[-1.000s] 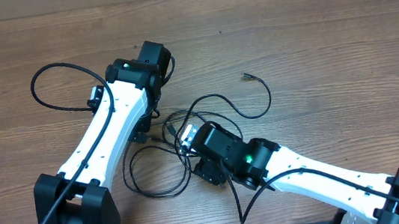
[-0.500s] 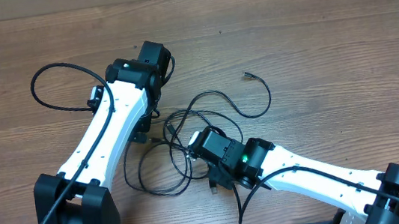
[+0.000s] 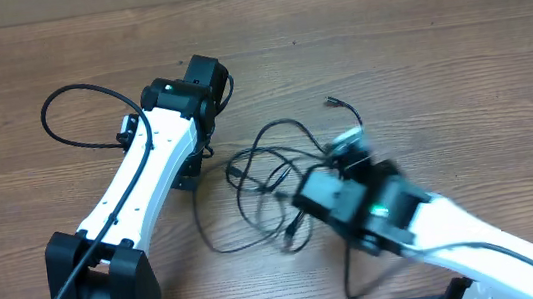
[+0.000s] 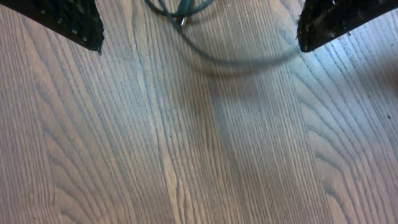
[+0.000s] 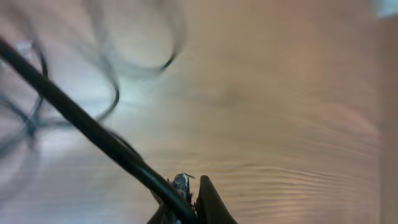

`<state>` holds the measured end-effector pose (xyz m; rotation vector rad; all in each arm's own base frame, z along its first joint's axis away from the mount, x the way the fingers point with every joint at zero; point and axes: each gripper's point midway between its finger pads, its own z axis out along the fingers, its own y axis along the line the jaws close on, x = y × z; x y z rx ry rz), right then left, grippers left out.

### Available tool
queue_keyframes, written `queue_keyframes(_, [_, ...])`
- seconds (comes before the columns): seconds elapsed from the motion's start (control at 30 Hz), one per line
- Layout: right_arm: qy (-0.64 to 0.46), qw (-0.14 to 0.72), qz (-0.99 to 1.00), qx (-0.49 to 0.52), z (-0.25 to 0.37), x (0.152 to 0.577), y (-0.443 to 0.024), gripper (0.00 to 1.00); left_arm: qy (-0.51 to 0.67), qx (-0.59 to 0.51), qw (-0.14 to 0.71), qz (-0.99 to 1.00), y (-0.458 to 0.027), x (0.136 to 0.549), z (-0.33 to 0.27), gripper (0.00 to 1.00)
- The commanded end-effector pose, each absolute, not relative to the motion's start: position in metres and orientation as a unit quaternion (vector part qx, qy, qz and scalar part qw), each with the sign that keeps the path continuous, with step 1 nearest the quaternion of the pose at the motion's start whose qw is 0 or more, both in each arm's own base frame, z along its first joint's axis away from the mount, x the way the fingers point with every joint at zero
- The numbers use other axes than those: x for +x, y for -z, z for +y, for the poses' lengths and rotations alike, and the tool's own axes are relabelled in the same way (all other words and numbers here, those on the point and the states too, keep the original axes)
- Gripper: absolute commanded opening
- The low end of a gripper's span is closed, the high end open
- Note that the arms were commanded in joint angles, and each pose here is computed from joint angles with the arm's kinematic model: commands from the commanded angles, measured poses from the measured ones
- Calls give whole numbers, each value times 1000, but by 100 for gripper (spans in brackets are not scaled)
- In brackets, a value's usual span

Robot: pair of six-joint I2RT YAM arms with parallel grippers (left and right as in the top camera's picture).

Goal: Untangle cables
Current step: 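Lift the right gripper up-right, dragging one cable out of the pile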

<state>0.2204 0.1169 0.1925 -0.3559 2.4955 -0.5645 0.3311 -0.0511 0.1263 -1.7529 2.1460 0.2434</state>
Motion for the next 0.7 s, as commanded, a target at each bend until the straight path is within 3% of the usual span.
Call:
queue_keyframes(0.0, [179,453,873,30,84,237,-301,4,-91,-614,191,760,-131,335,-47,100])
queue_keyframes(0.17, [57,564,816,113,64,229,-408,4,-91,-614,191,760,-131,335,-47,100])
queue_keyframes(0.3, [-28,621,777,100,62,221,-473,4,-91,-614,191,760,-131,335,-47,100])
queue_keyframes(0.47, [-56,668,737,89,59,218,-514,4,-91,-614,191,760,-131,335,-47,100])
queue_keyframes(0.67, [-62,673,733,79,70,224,-520,4,-91,-614,191,760,-131,335,-47,99])
